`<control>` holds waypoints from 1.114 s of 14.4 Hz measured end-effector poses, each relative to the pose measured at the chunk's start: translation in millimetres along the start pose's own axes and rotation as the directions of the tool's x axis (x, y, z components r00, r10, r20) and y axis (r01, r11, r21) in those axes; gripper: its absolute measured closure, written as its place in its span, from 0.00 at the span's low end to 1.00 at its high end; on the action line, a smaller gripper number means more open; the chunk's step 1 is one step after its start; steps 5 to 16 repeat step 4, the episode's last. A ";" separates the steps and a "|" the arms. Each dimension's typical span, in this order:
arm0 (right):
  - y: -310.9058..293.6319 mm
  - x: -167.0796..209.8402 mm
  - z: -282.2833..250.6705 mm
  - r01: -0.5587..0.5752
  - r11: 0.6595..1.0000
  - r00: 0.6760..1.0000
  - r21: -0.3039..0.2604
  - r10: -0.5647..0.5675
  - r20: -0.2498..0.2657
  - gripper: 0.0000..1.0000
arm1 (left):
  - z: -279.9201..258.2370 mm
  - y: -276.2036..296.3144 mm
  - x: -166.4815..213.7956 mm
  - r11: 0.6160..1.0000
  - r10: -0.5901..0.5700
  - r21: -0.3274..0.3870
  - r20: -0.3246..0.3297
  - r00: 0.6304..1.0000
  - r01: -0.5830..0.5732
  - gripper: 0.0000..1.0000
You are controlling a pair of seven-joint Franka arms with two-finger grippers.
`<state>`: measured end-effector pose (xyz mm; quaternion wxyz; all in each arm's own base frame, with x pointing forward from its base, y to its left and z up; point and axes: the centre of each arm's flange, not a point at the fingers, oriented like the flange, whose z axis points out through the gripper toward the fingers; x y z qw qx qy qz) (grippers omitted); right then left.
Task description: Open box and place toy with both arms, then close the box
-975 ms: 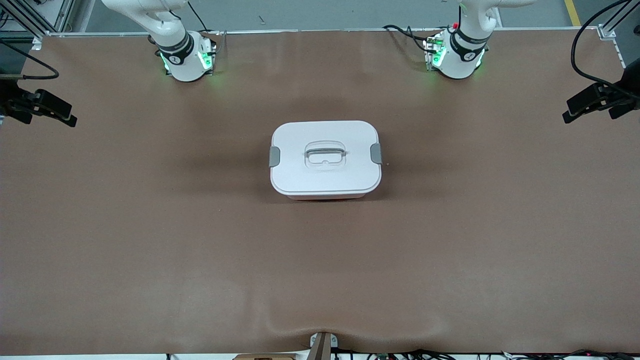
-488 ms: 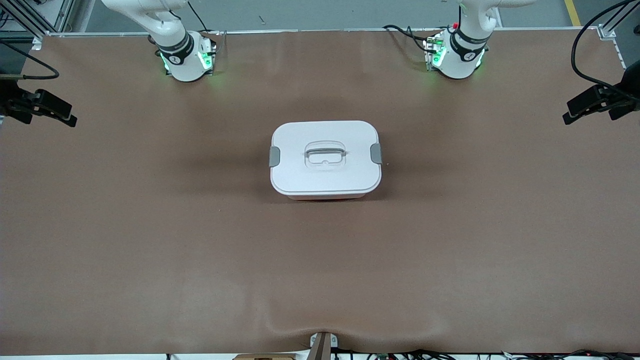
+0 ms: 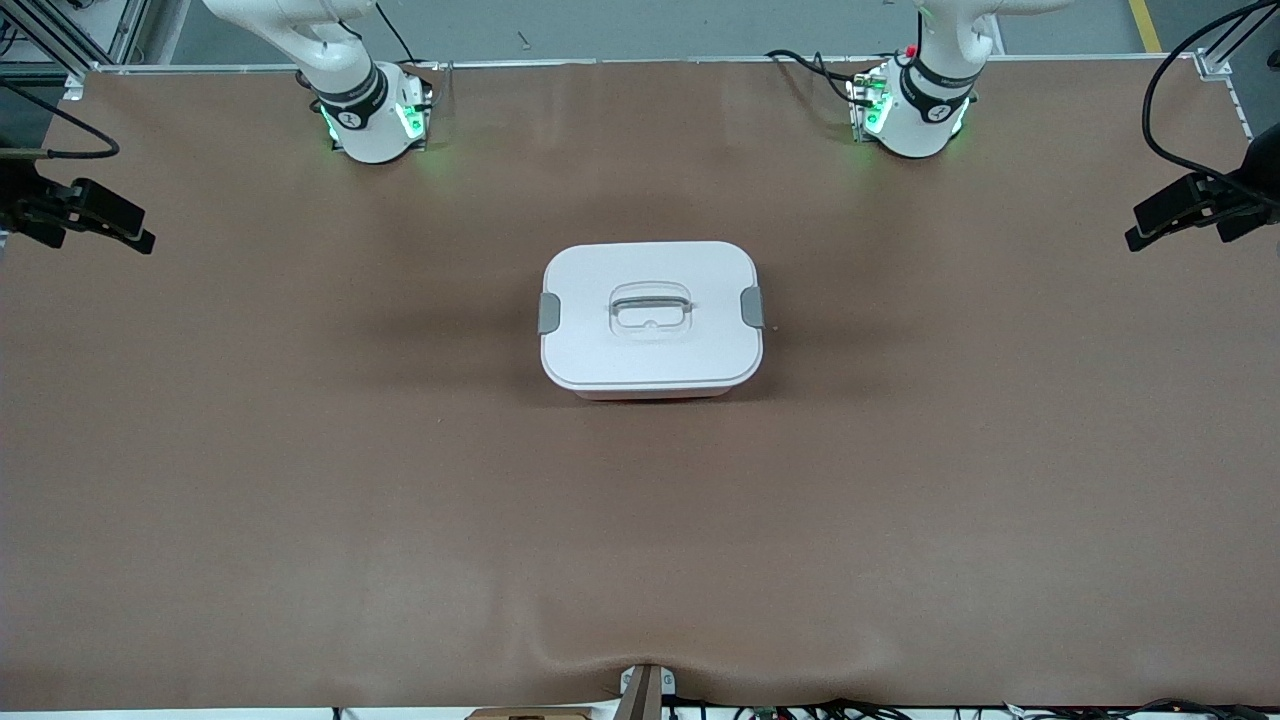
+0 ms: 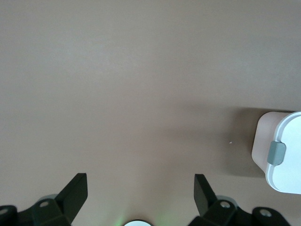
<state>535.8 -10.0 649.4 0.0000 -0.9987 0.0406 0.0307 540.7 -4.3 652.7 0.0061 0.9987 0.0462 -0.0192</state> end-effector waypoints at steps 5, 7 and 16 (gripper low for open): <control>-6.0 -0.4 0.0 0.011 1.000 1.000 -0.001 -0.011 0.000 0.00 | 0.0 -0.1 0.0 1.000 0.000 0.000 0.000 1.000 0.000 0.00; -6.0 -0.4 0.0 0.011 1.000 1.000 -0.001 -0.011 0.000 0.00 | 0.0 -0.1 0.0 1.000 0.000 0.000 0.000 1.000 0.000 0.00; -6.0 -0.4 0.0 0.011 1.000 1.000 -0.001 -0.011 0.000 0.00 | 0.0 -0.1 0.0 1.000 0.000 0.000 0.000 1.000 0.000 0.00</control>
